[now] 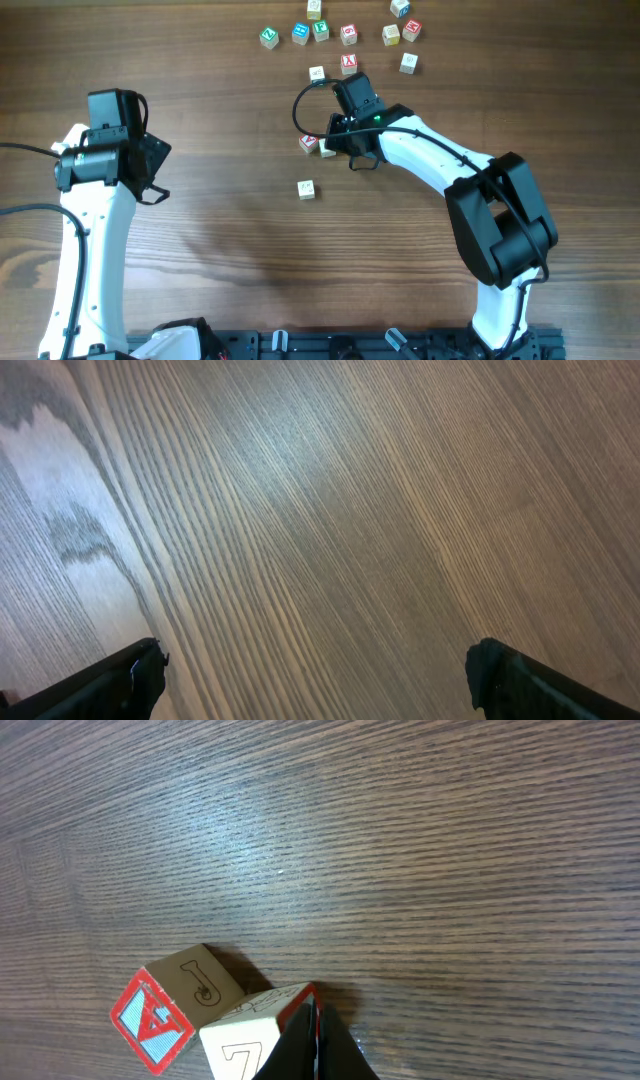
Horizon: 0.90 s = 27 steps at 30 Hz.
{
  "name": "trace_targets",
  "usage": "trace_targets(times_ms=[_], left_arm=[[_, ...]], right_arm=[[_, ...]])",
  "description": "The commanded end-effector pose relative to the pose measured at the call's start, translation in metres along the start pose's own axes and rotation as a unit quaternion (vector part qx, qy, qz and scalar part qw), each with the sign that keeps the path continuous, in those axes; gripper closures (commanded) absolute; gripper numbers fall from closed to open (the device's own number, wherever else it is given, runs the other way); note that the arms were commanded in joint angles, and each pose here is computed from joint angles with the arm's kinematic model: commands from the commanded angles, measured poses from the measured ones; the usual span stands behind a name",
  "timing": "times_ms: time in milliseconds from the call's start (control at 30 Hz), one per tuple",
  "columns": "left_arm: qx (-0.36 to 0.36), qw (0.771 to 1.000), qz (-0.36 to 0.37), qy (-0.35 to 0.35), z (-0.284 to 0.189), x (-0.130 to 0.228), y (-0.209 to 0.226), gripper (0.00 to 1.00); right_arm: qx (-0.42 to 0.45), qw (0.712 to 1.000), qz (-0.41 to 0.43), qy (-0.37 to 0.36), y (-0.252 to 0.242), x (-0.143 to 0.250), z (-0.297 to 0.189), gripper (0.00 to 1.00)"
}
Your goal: Form a circle
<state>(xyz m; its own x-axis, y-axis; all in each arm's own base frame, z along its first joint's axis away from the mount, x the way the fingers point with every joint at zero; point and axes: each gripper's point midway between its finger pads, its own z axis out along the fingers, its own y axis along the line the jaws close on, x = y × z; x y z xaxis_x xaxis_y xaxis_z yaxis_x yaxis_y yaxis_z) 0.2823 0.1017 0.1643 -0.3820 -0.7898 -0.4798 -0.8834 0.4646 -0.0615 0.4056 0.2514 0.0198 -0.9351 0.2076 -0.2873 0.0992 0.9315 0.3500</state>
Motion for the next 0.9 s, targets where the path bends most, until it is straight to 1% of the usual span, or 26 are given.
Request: trace_targets(times_ms=[0,233,300,400,467,567,633,667,733,767,800,833,867], left_arm=[[0.001,1.0,-0.009,0.003,0.001,0.0,0.0,0.0],[0.001,1.0,-0.009,0.003,0.001,0.0,0.0,0.0],[0.001,1.0,-0.009,0.003,0.001,0.0,0.0,0.0],[0.001,1.0,-0.009,0.003,0.001,0.0,0.0,0.0],[0.001,1.0,-0.009,0.003,0.001,0.0,0.0,0.0],[0.001,1.0,-0.009,0.003,0.001,0.0,0.0,0.0],[0.001,1.0,-0.009,0.003,0.001,0.0,0.0,0.0],[0.001,1.0,-0.009,0.003,0.001,0.0,0.0,0.0],[0.001,1.0,-0.009,0.003,0.001,0.0,0.0,0.0],[0.001,1.0,-0.009,0.003,0.001,0.0,0.0,0.0],[0.001,1.0,-0.009,0.003,0.001,0.0,0.0,0.0],[0.001,1.0,-0.009,0.003,0.001,0.0,0.0,0.0],[0.001,1.0,-0.009,0.003,0.001,0.0,0.0,0.0]], right_arm=[[0.0,1.0,0.0,0.015,-0.002,0.008,0.008,0.96],[0.005,1.0,0.0,0.011,-0.004,0.007,0.008,0.96],[0.021,1.0,0.0,0.002,-0.009,0.004,0.008,0.96],[0.067,0.998,0.009,-0.017,-0.027,0.0,0.006,0.96],[0.11,0.992,0.054,-0.031,-0.045,-0.001,0.003,0.96],[0.163,0.976,0.143,-0.038,-0.073,0.002,-0.004,0.95],[0.177,0.968,0.174,-0.032,-0.086,0.004,-0.007,0.95],[0.184,0.964,0.188,-0.029,-0.092,0.005,-0.008,0.93],[0.195,0.958,0.21,-0.009,-0.103,0.011,-0.011,0.83],[0.196,0.956,0.216,0.008,-0.106,0.016,-0.013,0.74],[0.196,0.955,0.22,0.023,-0.109,0.02,-0.014,0.61],[0.193,0.958,0.207,0.037,-0.109,0.023,-0.014,0.55],[0.183,0.966,0.174,0.062,-0.106,0.029,-0.014,0.43]])
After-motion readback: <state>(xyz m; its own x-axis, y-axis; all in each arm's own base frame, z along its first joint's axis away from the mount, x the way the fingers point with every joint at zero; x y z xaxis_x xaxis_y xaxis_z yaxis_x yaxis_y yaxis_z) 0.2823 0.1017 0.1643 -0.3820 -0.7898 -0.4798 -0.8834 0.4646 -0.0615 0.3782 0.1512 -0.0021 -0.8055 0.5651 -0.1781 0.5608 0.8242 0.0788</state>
